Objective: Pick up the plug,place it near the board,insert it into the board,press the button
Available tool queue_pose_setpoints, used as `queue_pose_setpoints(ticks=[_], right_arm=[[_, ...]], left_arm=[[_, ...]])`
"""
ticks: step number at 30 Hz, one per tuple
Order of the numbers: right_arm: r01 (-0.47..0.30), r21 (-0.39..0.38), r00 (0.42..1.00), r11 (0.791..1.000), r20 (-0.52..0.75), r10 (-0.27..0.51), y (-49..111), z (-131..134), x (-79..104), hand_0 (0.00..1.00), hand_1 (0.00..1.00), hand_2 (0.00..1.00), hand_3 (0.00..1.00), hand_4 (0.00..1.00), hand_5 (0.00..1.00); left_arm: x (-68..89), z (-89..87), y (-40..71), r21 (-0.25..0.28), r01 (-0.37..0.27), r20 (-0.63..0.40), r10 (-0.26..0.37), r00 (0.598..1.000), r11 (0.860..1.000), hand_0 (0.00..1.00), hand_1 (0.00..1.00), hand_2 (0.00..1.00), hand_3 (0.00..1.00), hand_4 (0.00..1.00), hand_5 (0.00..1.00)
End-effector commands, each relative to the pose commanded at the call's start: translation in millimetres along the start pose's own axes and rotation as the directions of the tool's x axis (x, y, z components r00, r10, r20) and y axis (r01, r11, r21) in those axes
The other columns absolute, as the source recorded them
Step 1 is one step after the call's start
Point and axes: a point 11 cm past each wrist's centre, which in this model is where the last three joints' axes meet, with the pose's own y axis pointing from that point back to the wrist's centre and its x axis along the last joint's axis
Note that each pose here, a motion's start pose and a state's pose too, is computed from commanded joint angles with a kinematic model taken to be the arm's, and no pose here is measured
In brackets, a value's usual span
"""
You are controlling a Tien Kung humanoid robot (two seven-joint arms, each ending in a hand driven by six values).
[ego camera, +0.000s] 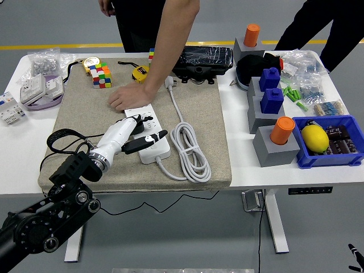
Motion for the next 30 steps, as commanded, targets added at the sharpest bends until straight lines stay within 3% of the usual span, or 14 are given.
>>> queue_pose_setpoints(ticks=[11,12,13,18,19,24,25,30], right_arm=[[-0.002,-0.009,1.000,1.000,-0.001,0.002,0.0,4,1.0,0.805,0.750,0.729,0.786,0.998,0.976],[-0.002,-0.007,1.000,1.000,-0.001,0.002,0.0,3,0.8,0.805,0.750,0.729,0.786,0.998,0.976],[-0.001,-0.006,1.000,1.000,0.000,0.001,0.0,2,0.5,0.804,0.750,0.729,0.786,0.998,0.977],[0.001,-0.006,1.000,1.000,0.000,-0.001,0.0,2,-0.5,0.804,0.750,0.729,0.786,0.998,0.977],[0.001,-0.006,1.000,1.000,0.000,-0.001,0.0,2,-0.6,0.803,0.750,0.729,0.786,0.998,0.976],[0.001,-0.004,1.000,1.000,0.001,-0.001,0.0,1,-0.6,0.803,0.750,0.729,0.786,0.998,0.976],[0.000,-0.005,1.000,1.000,0.001,0.000,0.0,2,-0.3,0.803,0.750,0.729,0.786,0.998,0.977],[-0.002,-0.007,1.000,1.000,0.002,0.002,0.0,2,0.4,0.803,0.750,0.729,0.786,0.998,0.977]], left_arm=[[12.9,9.4,1.4,-0.035,-0.045,0.029,0.046,0.999,0.998,0.937,0.900,0.880,0.864,0.992,0.998],[16.9,12.1,1.8,-0.050,-0.066,0.026,0.067,0.997,0.997,0.937,0.900,0.880,0.864,0.992,0.998],[21.3,15.3,2.0,-0.065,-0.090,0.022,0.092,0.996,0.994,0.866,0.863,0.840,0.852,0.979,0.998],[38.9,25.0,1.5,-0.106,-0.164,0.033,0.168,0.985,0.981,0.866,0.863,0.840,0.852,0.979,0.998],[40.8,25.7,1.3,-0.108,-0.169,0.037,0.174,0.984,0.980,0.738,0.789,0.807,0.893,0.910,0.583],[55.9,31.0,3.0,-0.102,-0.189,0.120,0.200,0.972,0.977,0.738,0.789,0.807,0.893,0.910,0.583],[59.1,33.2,4.7,-0.102,-0.191,0.142,0.204,0.969,0.976,0.294,0.349,0.418,0.949,0.570,0.074],[71.5,45.6,14.7,-0.125,-0.219,0.200,0.241,0.950,0.968,0.294,0.349,0.418,0.949,0.570,0.074]])
